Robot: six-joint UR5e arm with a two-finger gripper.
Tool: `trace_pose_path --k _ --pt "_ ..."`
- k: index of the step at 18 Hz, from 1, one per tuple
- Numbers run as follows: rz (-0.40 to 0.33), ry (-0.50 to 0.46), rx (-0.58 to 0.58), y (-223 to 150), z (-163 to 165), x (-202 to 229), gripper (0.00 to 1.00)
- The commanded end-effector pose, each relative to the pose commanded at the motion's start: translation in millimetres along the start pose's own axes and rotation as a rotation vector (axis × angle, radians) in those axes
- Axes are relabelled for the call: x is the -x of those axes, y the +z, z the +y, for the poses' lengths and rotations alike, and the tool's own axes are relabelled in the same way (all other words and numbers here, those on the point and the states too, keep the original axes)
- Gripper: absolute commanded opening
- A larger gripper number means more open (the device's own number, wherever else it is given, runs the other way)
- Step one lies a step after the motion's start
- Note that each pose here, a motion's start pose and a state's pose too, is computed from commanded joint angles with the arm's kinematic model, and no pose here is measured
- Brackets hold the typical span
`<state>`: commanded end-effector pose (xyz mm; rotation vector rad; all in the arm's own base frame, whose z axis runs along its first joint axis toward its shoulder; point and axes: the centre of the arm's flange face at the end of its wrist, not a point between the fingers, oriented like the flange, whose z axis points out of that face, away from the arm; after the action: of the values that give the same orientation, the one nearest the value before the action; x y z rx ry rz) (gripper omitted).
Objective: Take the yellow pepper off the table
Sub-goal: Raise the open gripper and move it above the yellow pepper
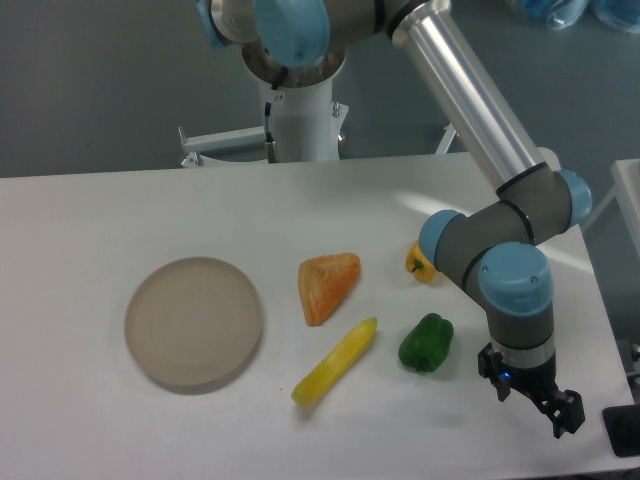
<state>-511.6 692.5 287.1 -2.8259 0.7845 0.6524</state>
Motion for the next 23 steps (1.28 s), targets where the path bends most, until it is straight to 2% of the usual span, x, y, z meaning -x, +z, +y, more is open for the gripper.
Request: trace_pose_path --k 6,12,15,17,19,23 --pt "-0.011 0.000 -0.002 -9.6 -0.8 2.3 1.00" --pt "-0.002 -0.009 0.002 -48.0 9.1 -2.6 1.00" --pt "0.047 -0.035 0.012 -80.0 40.9 -15.5 1.00" --pt "0.094 -0.072 -0.028 -103.3 68.9 -23.6 1.00" --pt "0.167 -0.114 -0.040 -127.2 100.8 -33.6 1.00" --pt "0.336 -0.186 -0.064 -154.2 142.5 -61.8 1.00"
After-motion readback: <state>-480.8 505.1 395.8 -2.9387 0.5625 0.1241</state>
